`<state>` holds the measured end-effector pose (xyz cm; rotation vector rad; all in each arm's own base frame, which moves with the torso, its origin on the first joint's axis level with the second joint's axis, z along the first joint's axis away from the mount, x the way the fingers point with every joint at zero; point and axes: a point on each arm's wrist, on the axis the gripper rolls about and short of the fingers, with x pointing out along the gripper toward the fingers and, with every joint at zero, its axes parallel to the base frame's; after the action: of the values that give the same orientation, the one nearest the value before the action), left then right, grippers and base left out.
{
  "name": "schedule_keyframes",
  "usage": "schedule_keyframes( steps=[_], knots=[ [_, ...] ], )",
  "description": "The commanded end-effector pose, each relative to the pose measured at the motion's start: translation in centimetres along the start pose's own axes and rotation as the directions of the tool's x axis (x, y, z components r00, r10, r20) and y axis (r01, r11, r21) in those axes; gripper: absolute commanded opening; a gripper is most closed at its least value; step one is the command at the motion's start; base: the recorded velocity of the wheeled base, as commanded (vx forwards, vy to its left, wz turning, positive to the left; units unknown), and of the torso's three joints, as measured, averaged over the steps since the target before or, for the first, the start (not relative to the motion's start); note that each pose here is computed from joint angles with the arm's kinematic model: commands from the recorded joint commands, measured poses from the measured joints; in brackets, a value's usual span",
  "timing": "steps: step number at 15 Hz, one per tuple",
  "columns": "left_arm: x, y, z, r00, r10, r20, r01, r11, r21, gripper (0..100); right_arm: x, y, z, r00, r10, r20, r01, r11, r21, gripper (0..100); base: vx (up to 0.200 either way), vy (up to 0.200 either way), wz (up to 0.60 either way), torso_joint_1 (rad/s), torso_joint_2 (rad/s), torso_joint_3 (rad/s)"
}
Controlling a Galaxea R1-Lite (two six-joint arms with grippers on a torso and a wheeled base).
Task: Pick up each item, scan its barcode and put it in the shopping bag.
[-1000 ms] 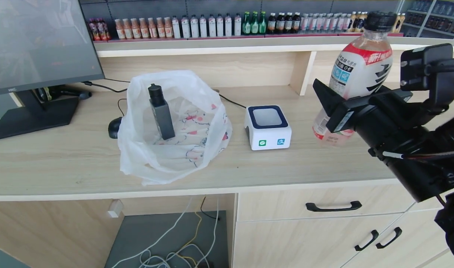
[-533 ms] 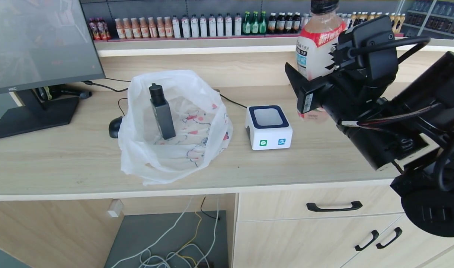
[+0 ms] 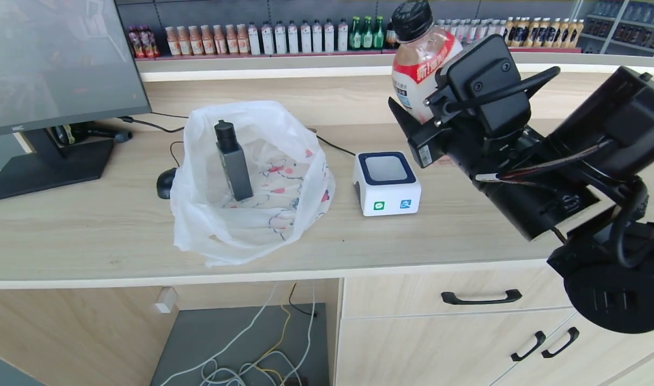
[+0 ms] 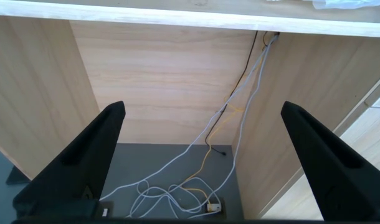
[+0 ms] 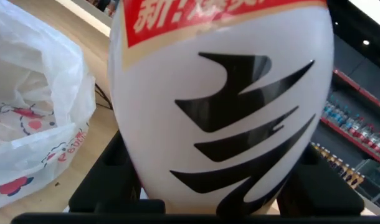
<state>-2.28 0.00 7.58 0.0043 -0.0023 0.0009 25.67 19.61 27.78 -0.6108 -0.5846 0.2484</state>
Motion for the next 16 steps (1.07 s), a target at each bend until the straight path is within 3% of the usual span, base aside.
schedule_keyframes(
  steps=[1,6,14,16],
  knots=[
    [0.0,0.0,0.0,1.000,0.001,0.001,-0.001,1.000,0.000,100,0.4,-0.5,0.7,0.997,0.078,0.027,-0.076,0.995,-0.058,0,0.000,0.000,0.00,0.000,0.00,0.000],
    [0.0,0.0,0.0,1.000,0.001,0.001,-0.001,1.000,0.000,100,3.4,-0.9,2.1,0.968,0.236,0.085,-0.217,0.958,-0.185,0,0.000,0.000,0.00,0.000,0.00,0.000],
    [0.0,0.0,0.0,1.000,0.001,0.001,-0.001,1.000,0.000,100,4.8,-0.6,-2.7,0.909,0.397,0.123,-0.338,0.879,-0.337,0,0.000,0.000,0.00,0.000,0.00,0.000],
    [0.0,0.0,0.0,1.000,0.001,0.001,-0.001,1.000,0.000,100,5.1,-0.5,-2.8,0.900,0.412,0.144,-0.343,0.871,-0.351,0,0.000,0.000,0.00,0.000,0.00,0.000]
  ],
)
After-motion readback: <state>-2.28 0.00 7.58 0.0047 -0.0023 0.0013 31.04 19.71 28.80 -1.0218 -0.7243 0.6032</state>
